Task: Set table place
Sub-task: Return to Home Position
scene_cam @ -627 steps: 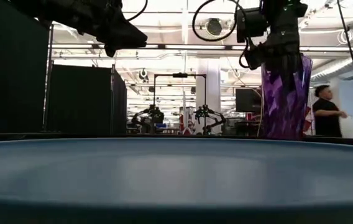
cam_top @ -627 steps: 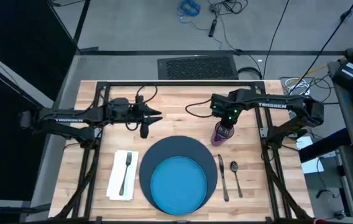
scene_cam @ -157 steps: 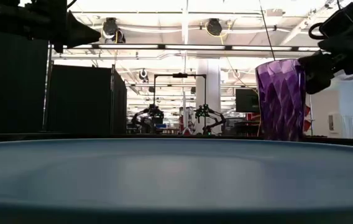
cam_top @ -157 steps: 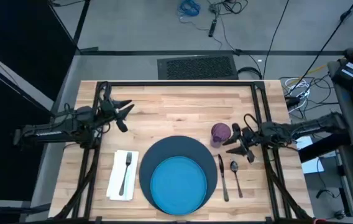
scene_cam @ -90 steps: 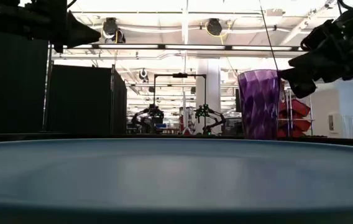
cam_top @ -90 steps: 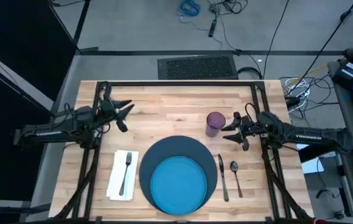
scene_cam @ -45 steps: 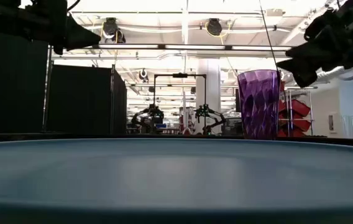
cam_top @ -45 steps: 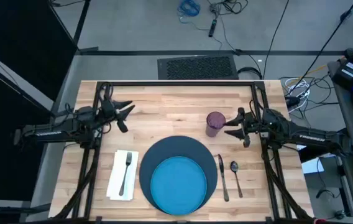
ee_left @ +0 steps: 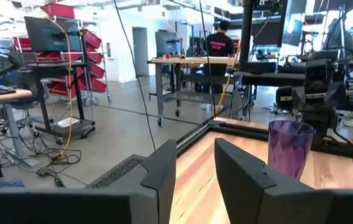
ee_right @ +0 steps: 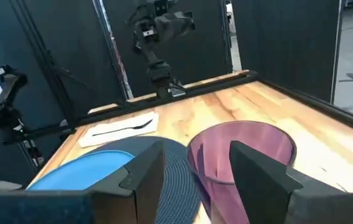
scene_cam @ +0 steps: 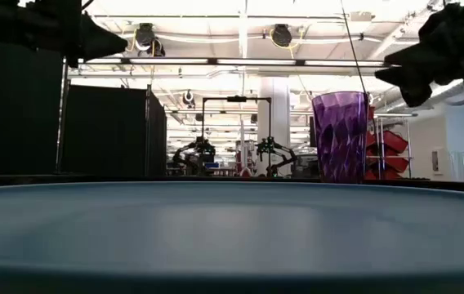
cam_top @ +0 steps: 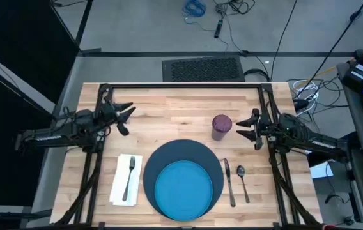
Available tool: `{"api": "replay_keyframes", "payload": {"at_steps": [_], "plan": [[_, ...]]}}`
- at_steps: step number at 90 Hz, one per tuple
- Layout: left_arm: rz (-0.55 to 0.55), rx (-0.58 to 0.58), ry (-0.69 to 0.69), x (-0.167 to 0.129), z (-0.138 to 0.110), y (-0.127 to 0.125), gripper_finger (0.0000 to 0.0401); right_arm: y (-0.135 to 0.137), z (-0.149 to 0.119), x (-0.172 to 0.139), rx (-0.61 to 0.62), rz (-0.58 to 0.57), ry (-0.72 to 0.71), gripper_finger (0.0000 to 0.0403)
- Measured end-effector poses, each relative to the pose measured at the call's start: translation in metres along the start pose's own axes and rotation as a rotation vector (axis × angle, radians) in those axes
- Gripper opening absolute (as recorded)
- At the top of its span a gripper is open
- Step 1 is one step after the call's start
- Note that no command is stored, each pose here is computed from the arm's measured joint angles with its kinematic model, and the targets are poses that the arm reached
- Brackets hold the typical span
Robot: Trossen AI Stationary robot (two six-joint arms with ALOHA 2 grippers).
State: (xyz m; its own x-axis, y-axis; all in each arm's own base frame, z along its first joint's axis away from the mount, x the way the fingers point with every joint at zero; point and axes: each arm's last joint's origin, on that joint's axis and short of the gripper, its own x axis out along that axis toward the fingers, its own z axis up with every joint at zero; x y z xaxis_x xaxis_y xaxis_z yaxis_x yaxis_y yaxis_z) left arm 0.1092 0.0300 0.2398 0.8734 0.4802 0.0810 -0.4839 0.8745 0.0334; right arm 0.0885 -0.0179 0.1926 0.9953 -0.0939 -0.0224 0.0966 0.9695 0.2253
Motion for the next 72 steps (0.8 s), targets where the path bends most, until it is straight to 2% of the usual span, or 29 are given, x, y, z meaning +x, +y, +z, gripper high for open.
{"api": "replay_keyframes", "payload": {"at_steps": [15, 29, 49, 72], "plan": [[0.0, 0.0, 0.001, 0.0, 0.0, 0.0, 0.0094, 0.0, -0.008, 0.005, 0.002, 0.017, -0.075, 0.0169], [0.008, -0.002, -0.002, 0.0, 0.0, 0.0, 0.0094, -0.003, -0.022, 0.009, 0.02, -0.067, -0.069, 0.0169], [0.071, -0.011, -0.001, -0.001, 0.0, 0.002, 0.0094, 0.001, -0.024, 0.009, 0.019, -0.114, -0.069, 0.0169], [0.084, -0.019, 0.024, -0.005, -0.002, 0.004, 0.0094, 0.006, -0.028, 0.011, -0.001, -0.058, -0.023, 0.0169]]}}
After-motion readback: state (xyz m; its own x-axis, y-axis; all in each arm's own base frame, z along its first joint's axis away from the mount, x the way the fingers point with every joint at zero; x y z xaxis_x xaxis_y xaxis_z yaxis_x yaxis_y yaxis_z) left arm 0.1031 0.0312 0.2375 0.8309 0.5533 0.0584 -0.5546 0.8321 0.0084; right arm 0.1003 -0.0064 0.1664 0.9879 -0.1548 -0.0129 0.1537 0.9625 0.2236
